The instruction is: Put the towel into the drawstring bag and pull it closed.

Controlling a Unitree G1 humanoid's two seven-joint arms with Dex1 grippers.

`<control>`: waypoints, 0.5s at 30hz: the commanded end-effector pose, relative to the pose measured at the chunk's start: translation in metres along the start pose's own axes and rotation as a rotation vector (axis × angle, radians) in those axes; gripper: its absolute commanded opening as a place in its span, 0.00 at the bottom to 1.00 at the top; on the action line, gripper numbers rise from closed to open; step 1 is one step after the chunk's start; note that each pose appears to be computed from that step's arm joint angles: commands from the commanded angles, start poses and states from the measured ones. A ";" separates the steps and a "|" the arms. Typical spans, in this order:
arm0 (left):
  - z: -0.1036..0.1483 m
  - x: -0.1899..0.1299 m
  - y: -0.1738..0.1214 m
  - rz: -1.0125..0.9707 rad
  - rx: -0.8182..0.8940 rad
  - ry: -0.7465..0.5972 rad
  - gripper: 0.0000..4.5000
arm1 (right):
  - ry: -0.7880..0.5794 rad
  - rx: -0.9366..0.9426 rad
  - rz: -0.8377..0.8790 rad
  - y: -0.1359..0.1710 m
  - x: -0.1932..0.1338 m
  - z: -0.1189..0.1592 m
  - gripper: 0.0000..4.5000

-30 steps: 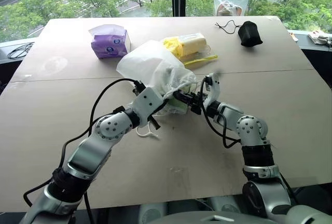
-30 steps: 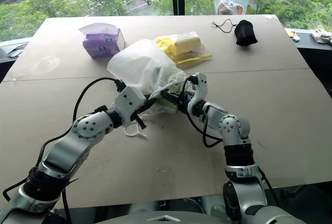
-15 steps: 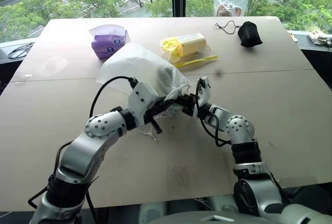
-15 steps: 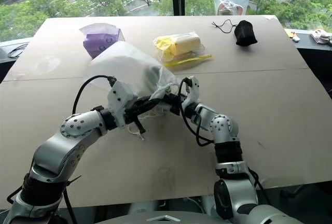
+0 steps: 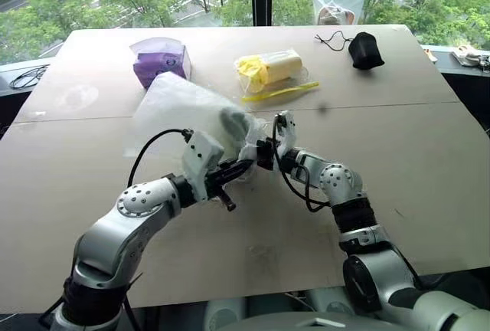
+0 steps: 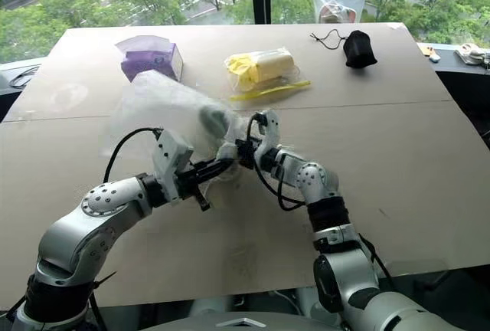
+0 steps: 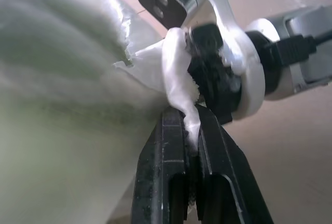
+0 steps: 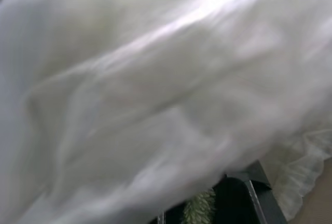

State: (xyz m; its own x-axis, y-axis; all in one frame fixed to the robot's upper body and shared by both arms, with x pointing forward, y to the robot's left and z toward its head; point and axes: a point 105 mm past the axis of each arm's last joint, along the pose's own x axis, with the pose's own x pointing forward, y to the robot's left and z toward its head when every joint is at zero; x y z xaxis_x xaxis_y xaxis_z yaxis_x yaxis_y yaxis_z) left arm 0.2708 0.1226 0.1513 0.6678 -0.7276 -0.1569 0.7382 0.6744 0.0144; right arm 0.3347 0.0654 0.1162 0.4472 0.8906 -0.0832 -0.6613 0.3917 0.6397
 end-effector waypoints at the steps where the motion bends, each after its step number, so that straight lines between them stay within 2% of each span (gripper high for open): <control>1: 0.025 -0.005 -0.009 -0.073 -0.070 -0.104 0.00 | 0.010 -0.160 -0.074 -0.008 0.003 0.001 0.01; 10: 0.024 -0.021 -0.001 -0.069 -0.209 -0.086 0.00 | -0.036 -0.197 -0.137 -0.018 0.004 0.010 0.01; 15: 0.021 -0.023 0.000 -0.069 -0.201 -0.058 0.00 | -0.075 -0.138 -0.079 -0.008 0.004 0.016 0.01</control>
State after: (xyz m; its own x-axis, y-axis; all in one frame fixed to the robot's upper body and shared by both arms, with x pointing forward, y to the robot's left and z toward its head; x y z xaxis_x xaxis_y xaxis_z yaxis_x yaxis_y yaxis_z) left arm 0.2615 0.1411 0.1668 0.6463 -0.7531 -0.1227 0.7232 0.6559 -0.2163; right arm 0.3531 0.0562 0.1106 0.5491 0.8267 -0.1230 -0.6921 0.5322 0.4876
